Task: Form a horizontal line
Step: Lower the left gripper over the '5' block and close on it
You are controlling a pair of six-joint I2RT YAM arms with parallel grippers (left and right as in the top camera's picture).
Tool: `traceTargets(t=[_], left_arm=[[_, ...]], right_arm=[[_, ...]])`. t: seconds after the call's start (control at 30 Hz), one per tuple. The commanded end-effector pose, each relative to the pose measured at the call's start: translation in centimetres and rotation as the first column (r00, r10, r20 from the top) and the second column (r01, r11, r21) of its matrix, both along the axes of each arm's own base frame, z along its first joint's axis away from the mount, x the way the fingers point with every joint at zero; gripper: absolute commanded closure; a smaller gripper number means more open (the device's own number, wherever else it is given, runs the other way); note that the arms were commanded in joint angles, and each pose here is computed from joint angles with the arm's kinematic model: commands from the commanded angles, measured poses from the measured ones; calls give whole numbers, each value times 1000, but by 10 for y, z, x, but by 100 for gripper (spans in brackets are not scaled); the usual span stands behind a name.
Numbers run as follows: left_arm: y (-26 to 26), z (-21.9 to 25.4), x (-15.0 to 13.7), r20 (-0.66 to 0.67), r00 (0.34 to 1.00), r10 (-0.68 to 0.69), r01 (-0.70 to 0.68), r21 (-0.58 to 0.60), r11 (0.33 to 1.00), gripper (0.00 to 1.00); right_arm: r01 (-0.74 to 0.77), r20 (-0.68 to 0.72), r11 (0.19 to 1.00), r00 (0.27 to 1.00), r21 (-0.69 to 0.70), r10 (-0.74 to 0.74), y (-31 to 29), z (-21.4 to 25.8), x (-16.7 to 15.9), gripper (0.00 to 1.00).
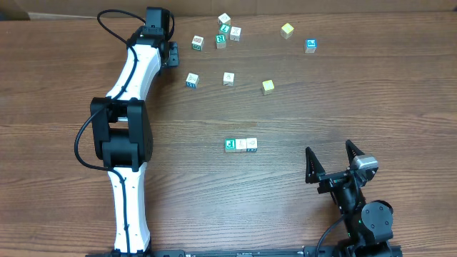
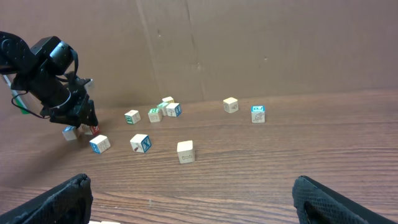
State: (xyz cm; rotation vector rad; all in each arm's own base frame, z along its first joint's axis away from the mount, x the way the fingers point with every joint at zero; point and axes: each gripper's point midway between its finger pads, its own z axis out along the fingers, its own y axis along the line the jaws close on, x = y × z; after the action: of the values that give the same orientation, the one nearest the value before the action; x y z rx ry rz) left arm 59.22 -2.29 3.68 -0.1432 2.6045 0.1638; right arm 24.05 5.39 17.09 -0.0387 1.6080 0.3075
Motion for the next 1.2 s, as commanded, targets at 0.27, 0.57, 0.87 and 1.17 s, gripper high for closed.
traceTargets(t=[0.27,0.57,0.87,1.17], left_arm=[[-2,-17,-1,-24,1000,-7,6,-12,1000,48],[-2,-17,1,-18,1000,-6,6,-13,1000,58],[-4,-18,-1,-26,1000,-11,10,-28,1000,55],[-5,-18,-1,-26,1000,-12,12,-30,999,66]], right_arm=[[-3,8,1000,1000,-3,3,1,-1,0,0],[-3,8,1000,1000,-3,3,1,-1,0,0],[-3,8,1000,1000,-3,3,1,-1,0,0],[-3,8,1000,1000,-3,3,1,-1,0,0]])
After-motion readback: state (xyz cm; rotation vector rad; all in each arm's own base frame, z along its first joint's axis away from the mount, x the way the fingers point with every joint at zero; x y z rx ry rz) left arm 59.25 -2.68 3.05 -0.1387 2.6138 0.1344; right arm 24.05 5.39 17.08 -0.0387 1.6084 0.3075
